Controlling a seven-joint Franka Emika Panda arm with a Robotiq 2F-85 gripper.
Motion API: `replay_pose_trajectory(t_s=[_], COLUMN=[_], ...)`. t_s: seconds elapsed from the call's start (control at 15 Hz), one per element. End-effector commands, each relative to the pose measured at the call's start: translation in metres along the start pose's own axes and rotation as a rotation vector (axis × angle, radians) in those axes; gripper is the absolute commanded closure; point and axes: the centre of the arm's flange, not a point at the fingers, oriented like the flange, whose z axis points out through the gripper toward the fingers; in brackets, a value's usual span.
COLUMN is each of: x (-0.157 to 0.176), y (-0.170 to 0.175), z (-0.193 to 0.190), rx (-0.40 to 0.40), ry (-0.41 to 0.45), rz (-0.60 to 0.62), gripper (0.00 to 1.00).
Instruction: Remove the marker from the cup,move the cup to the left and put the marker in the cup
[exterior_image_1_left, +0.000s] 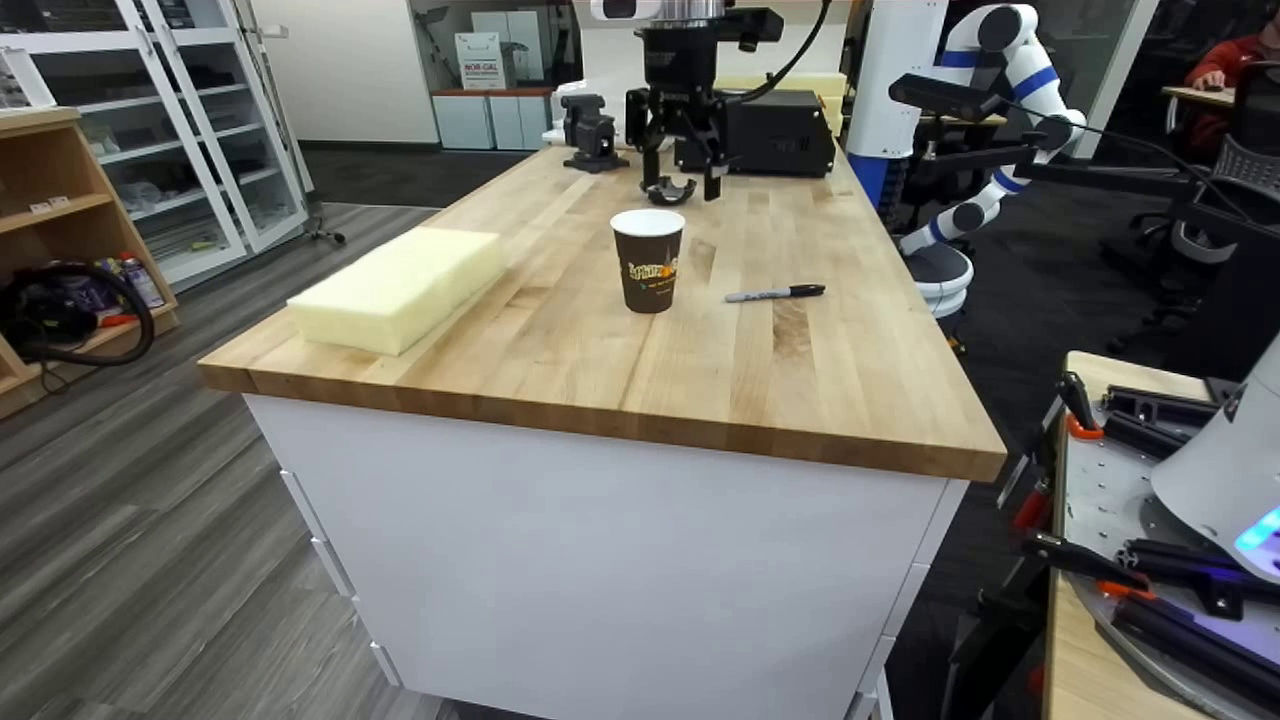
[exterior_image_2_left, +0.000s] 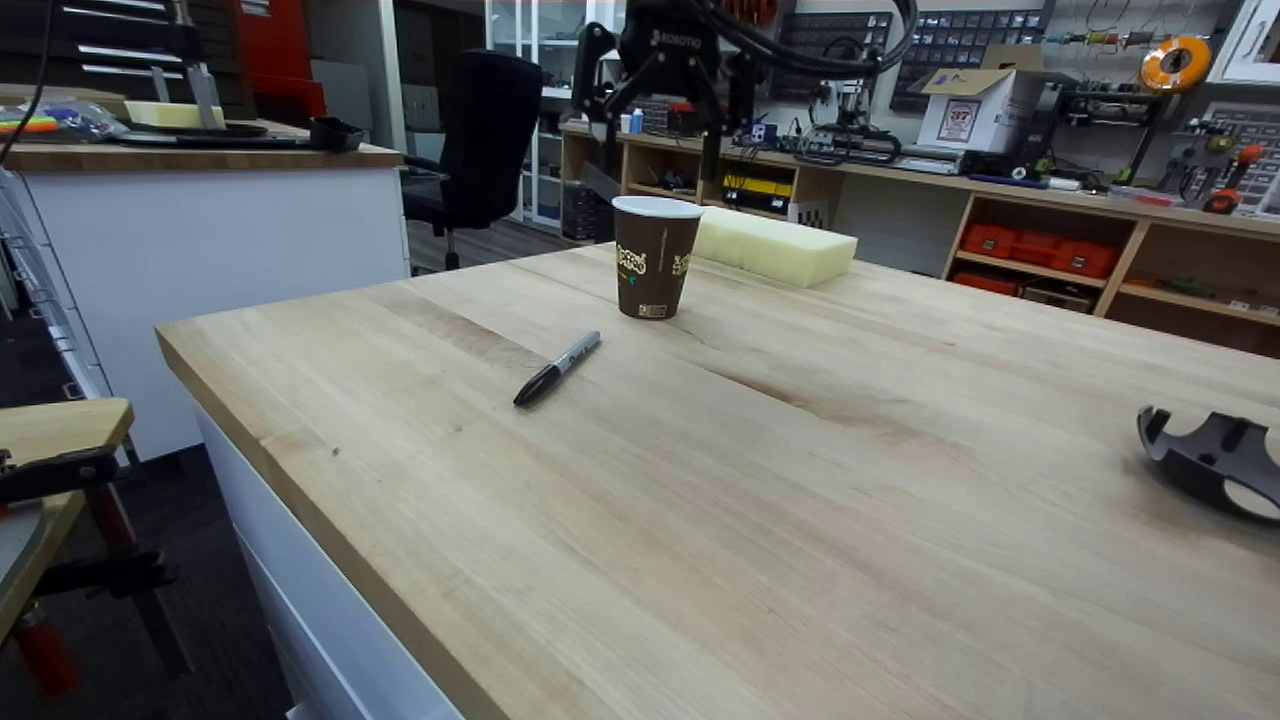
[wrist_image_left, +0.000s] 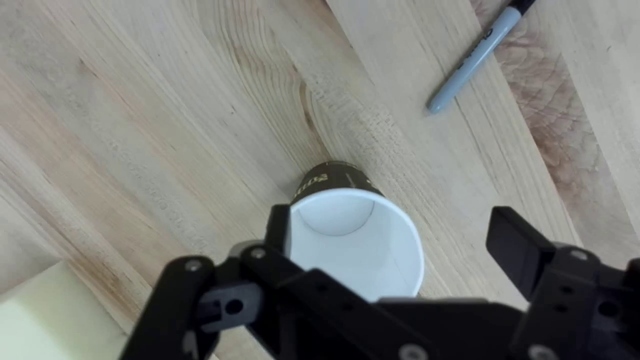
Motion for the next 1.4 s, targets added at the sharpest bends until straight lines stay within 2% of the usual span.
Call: replay_pose_trajectory(t_s=[0.0,0.07,0.13,0.47,0.67,0.93,1.33], x=[-0.008,-0.01,-0.006,-0.006,-0.014,-0.021,-0.024], y=[-0.005,-0.005,0.002,0.002,-0.001,-0.007,-0.026], z=[-0.01,-0.01,0.0,0.004,0.007,0.015,0.03], rx=[0.0,-0.001,0.001,0.008,-0.016,0.005,0.047], ry=[-0.023,-0.018,-0.004,-0.005,-0.015,-0.017,-0.011], rz=[0.131,0.15,0.093,0.094,0.265,0.444,0.601], gripper=[0.0,0.0,0.0,0.0,0.0,0.0,0.0])
